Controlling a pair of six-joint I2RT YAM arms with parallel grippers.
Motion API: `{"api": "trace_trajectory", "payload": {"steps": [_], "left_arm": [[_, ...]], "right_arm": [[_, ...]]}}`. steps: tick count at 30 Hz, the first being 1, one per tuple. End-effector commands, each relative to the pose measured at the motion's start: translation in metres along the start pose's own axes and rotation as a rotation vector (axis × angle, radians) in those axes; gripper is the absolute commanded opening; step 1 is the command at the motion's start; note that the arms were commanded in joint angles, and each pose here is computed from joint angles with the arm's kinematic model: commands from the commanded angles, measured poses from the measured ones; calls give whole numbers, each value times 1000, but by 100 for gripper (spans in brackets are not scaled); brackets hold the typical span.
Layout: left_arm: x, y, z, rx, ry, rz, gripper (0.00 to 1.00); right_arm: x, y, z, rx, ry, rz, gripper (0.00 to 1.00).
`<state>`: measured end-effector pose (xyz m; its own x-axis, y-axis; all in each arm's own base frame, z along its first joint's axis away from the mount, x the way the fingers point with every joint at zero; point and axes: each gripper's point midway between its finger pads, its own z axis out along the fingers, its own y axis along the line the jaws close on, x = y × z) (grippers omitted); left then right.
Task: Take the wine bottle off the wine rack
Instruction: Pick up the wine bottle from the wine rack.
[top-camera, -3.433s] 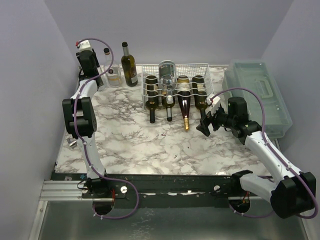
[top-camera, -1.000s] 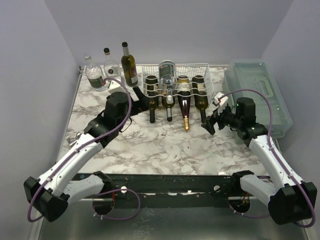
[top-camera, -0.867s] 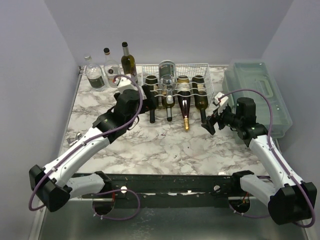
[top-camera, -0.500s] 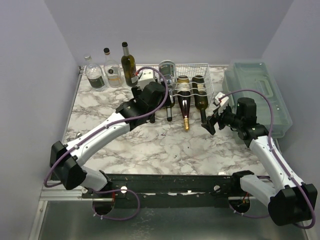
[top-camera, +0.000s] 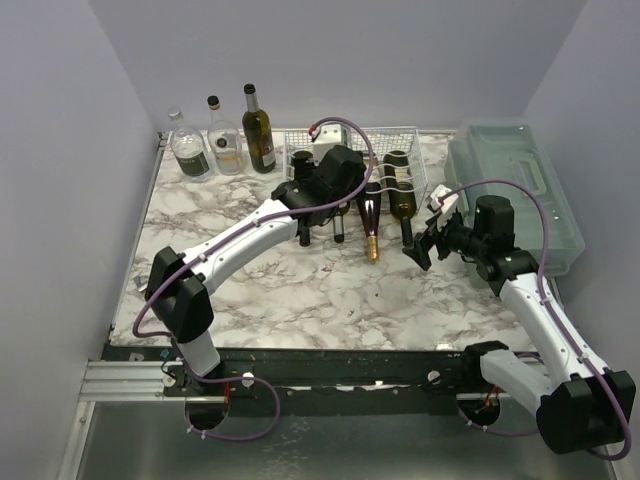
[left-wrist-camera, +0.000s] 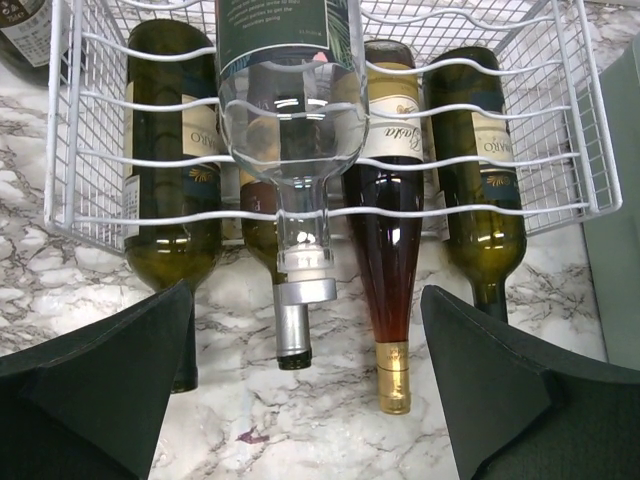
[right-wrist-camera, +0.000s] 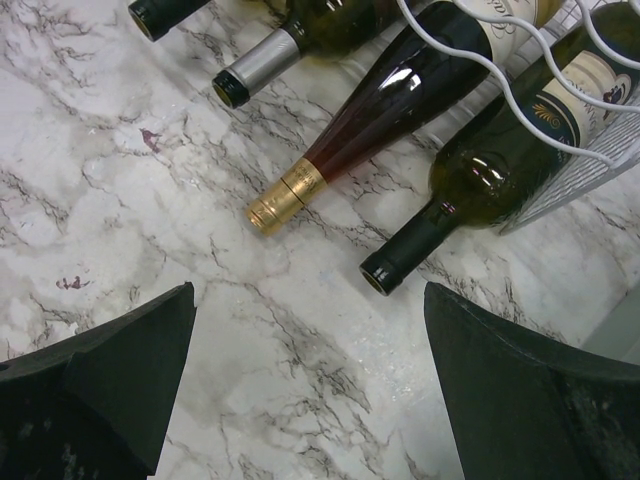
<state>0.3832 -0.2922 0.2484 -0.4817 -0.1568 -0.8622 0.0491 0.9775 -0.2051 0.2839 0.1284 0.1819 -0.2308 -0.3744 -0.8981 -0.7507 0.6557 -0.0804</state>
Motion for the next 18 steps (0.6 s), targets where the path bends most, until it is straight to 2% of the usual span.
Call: {"api": "trace_trajectory", "payload": {"steps": [1, 18], "left_arm": [[-4, -10, 5, 13, 4, 55, 99], [4, -17, 39, -20, 18, 162, 98]], "right_arm": [[-1, 6, -4, -21, -10, -4, 99], [-4, 7, -6, -23, -20, -13, 99]]}}
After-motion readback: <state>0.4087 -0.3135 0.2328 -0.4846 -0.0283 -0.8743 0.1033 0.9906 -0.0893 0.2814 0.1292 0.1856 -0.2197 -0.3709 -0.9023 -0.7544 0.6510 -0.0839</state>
